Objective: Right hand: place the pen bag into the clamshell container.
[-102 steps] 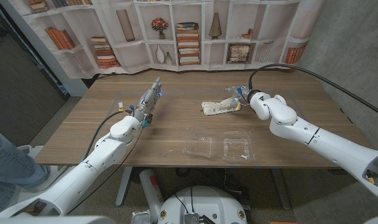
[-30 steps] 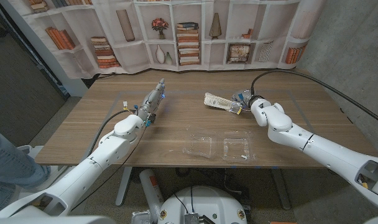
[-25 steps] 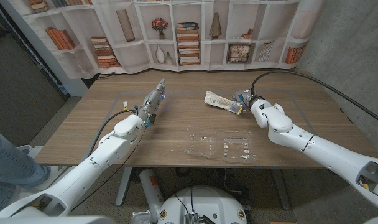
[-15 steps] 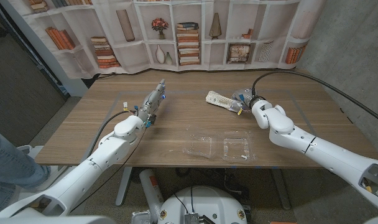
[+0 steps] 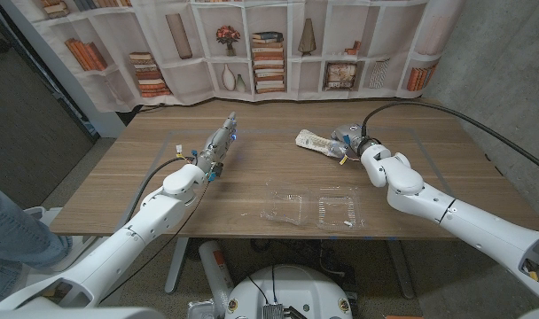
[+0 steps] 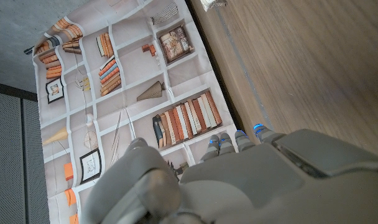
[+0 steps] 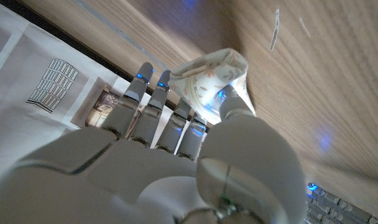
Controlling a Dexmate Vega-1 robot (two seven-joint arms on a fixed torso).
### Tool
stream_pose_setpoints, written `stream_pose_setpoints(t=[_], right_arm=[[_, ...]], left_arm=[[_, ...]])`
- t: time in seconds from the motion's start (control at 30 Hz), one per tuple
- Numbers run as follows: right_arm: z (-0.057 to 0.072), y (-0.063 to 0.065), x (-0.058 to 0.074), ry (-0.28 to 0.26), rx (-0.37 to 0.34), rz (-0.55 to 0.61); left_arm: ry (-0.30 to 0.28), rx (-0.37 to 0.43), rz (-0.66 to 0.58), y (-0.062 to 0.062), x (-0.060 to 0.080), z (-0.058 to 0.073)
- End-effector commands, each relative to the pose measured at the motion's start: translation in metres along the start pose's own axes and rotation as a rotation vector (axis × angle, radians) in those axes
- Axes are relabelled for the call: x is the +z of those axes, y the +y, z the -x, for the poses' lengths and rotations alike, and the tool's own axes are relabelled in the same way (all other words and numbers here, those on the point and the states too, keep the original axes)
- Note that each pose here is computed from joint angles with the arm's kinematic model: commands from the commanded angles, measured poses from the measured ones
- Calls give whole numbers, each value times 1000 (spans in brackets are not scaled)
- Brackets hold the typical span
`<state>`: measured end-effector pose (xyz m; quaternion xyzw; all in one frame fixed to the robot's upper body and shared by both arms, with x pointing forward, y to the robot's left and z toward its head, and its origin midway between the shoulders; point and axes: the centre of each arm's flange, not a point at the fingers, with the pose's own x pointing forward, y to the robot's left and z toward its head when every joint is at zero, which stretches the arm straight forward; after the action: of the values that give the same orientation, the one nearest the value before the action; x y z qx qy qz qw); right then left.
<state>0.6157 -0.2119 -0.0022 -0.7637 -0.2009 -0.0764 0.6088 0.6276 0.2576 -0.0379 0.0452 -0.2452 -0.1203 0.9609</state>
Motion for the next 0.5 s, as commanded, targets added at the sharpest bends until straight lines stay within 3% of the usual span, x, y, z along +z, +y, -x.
stream_pose_setpoints(t=[0.03,0.5], right_arm=[[5,-3,-1,-16,-50,-27],[12,-12,-1,-38,-93,-62]], left_arm=[[3,-6,-7,-2,1,-1],[4,-6,-9,1,2,-4]])
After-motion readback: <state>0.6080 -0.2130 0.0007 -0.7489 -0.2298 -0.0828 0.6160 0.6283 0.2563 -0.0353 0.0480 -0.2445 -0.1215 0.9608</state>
